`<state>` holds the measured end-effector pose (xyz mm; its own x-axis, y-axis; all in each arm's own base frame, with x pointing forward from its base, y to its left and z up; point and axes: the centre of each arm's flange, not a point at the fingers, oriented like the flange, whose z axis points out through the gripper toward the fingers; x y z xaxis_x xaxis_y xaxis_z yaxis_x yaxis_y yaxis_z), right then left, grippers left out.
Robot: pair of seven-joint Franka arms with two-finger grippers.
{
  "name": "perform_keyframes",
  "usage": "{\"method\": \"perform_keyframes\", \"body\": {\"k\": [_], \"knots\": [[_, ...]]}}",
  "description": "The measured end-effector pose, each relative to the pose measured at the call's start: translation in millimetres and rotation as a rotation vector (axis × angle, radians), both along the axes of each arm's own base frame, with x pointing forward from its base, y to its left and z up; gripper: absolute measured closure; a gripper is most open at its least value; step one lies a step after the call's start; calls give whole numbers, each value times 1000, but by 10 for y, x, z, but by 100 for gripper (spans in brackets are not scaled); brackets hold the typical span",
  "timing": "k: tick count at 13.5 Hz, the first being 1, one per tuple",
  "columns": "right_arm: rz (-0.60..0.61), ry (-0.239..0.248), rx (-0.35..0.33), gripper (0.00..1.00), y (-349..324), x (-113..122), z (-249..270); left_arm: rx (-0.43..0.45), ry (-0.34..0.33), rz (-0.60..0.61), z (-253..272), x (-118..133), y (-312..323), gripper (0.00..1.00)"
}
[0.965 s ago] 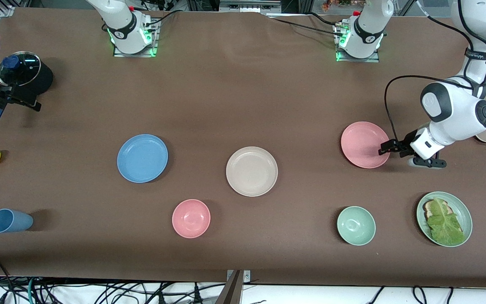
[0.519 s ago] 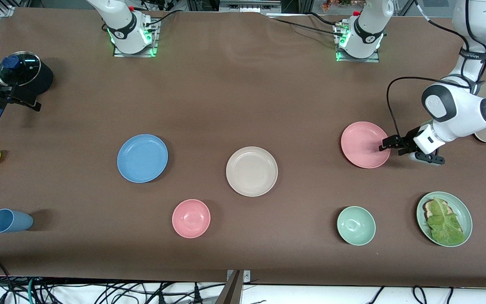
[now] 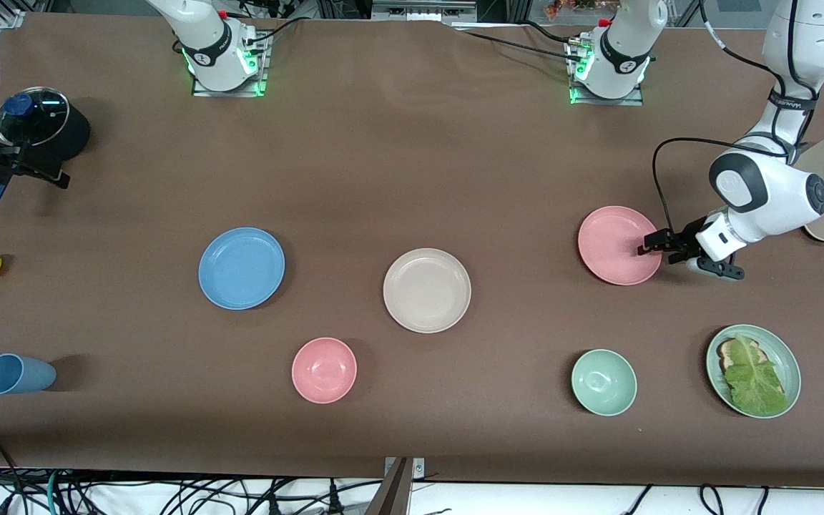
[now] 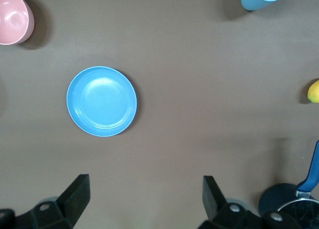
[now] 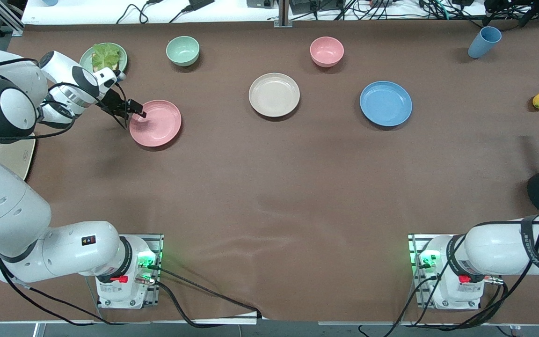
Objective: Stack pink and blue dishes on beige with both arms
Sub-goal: 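Close the left gripper on the pink plate rim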
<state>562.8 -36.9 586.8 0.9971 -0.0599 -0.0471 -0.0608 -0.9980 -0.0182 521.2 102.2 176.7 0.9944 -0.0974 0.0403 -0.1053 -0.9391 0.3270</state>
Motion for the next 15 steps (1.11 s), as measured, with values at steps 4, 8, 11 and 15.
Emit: {"method": "perform_keyframes", "body": {"k": [4,8,11,15], "knots": [[0,0,0,0,-2,0,-1,0,-2,-6,0,0,0,37],[-7,5,0,0,-37,10,-29,0,-4,-10,0,0,1,77],[-20,10,0,0,-109,19,-59,0,-12,-29,5,7,0,95],[-28,18,1,0,-157,7,-68,1,-25,-33,51,53,-2,95]]}}
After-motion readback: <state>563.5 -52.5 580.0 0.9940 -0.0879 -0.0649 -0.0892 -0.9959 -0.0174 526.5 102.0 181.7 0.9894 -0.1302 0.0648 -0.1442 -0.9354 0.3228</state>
